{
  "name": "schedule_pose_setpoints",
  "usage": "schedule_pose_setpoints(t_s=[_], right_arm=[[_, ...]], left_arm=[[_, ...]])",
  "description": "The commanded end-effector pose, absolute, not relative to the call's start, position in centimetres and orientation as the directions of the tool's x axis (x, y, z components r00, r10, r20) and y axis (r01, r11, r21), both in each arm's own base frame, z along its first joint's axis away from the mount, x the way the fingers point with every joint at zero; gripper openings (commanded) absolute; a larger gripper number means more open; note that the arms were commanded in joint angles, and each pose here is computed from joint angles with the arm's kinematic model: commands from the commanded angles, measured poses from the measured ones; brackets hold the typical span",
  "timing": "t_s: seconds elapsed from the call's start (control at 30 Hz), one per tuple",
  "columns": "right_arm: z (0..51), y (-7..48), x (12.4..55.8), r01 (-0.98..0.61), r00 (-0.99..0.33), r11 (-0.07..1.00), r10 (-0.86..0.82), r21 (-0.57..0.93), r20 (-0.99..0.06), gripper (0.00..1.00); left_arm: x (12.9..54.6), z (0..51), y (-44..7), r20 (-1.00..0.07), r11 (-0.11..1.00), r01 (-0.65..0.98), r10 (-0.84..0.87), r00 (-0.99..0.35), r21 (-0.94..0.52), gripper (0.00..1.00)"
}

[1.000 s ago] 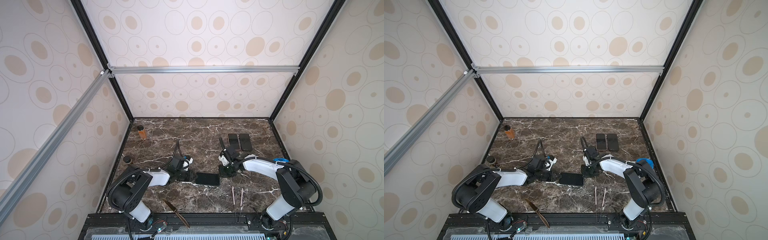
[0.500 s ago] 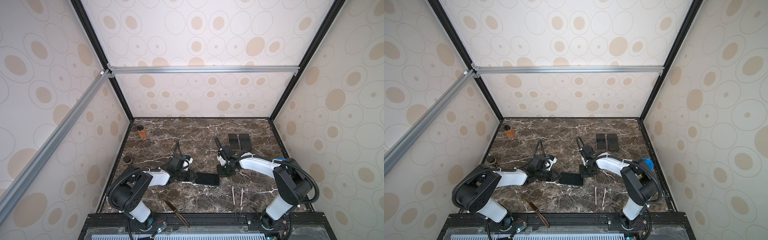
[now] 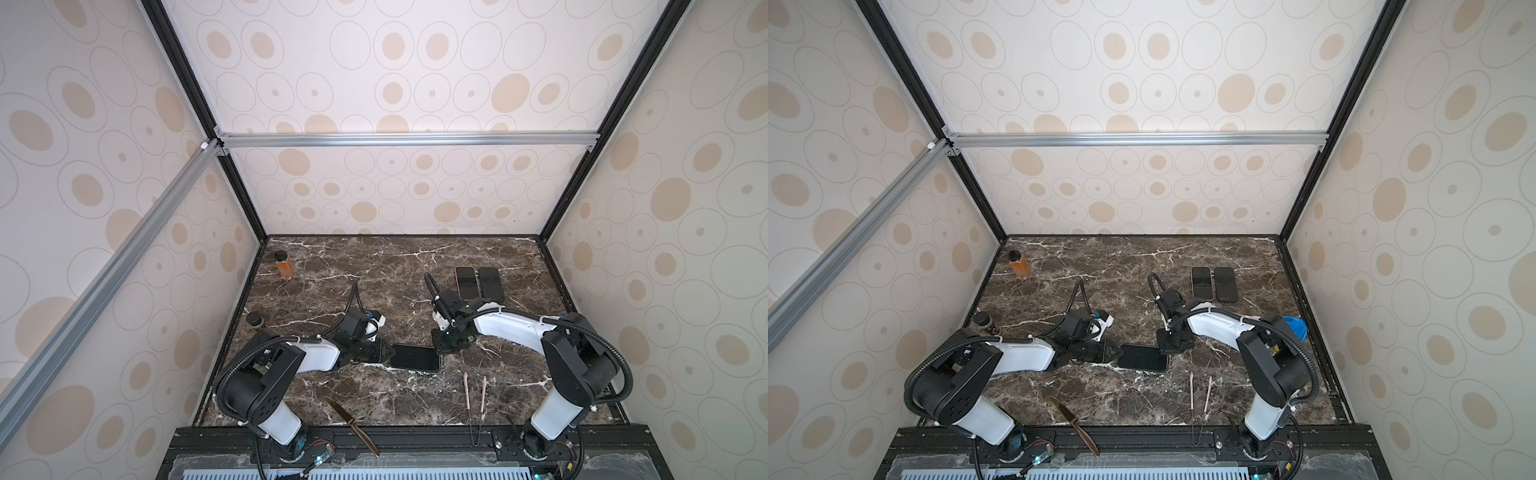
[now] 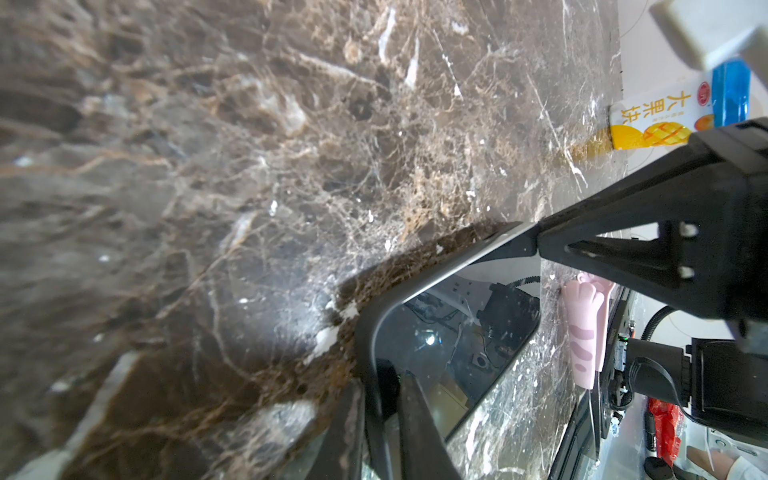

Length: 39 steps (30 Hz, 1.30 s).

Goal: Put the phone into the phone case

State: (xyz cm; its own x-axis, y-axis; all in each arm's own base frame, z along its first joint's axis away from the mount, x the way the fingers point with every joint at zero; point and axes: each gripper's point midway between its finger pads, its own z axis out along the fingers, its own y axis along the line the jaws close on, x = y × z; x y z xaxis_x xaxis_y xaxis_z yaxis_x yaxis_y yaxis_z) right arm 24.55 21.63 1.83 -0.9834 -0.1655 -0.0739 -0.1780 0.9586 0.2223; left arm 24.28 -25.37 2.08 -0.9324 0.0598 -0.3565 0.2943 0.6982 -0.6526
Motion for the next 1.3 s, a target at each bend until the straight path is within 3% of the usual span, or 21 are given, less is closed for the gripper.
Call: schedule_pose_setpoints(t_s=[0.0,1.27], right_arm=[[-5.8,20.9,22.3,-0.193,-0.98,0.972,-0.198,0.135,0.027,0.11],[-9.7,19.8,21.6,-0.185,-0.977,0.98,-0.191,0.072,0.091,0.11]], left_arm=[[23.5,0.8,-25.4,-0.324,0.707,0.284,0.082,-0.942,-0.647,0.17],[23.4,0.5,-25.1,-0.315,0.716,0.271,0.076,-0.946,-0.643,0.16]])
